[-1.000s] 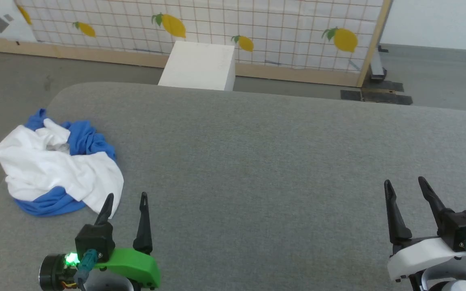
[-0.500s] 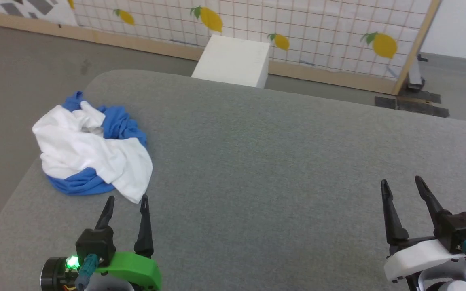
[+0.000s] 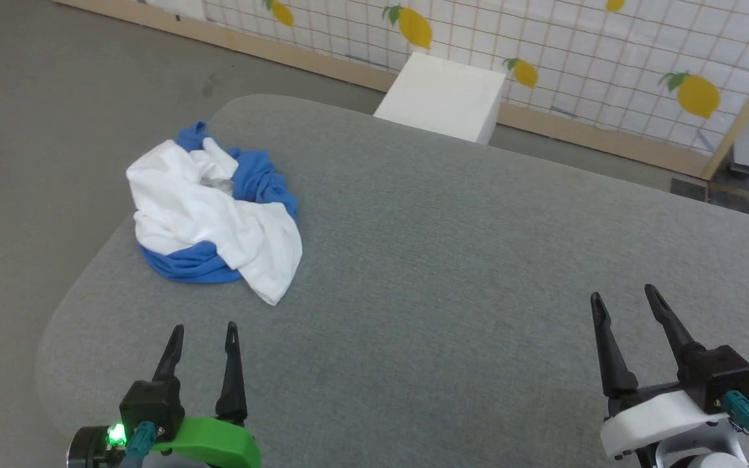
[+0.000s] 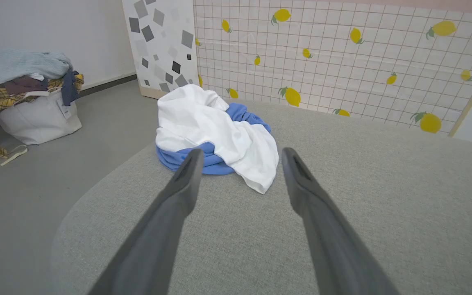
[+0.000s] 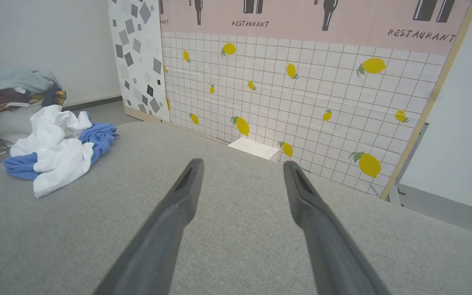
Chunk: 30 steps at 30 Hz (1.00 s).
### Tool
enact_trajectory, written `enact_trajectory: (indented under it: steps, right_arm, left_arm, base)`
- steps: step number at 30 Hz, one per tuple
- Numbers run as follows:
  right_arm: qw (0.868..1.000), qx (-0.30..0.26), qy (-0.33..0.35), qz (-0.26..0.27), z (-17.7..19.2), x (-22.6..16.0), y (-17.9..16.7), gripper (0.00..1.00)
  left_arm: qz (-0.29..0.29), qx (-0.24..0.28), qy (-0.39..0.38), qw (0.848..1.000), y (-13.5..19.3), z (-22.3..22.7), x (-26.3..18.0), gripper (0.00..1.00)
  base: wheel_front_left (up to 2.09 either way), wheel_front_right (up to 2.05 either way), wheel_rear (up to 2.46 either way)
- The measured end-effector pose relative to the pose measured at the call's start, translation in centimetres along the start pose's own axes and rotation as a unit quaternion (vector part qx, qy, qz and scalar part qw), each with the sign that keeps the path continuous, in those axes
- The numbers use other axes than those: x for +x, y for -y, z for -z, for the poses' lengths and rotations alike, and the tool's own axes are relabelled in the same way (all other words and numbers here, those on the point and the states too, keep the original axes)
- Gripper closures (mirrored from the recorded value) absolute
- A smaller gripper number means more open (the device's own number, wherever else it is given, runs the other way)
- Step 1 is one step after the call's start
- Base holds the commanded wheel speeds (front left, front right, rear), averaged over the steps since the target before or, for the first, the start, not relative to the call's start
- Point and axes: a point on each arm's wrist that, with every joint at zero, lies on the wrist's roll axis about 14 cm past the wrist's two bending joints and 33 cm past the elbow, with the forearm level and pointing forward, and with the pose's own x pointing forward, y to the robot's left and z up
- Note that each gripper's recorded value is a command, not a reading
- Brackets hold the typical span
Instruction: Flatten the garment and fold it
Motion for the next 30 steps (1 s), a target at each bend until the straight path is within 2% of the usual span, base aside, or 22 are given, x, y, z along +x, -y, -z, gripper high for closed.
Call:
enact_trajectory:
  steps: [30]
  right_arm:
    - [0.995, 0.007, 0.030, -0.094, -1.0, 2.0, -6.3, 0.00]
  left_arm:
    - [-0.095, -0.007, 0.026, 0.995, -6.0, -0.2, -5.6, 0.00]
  base:
    - [0.00, 0.00, 0.00]
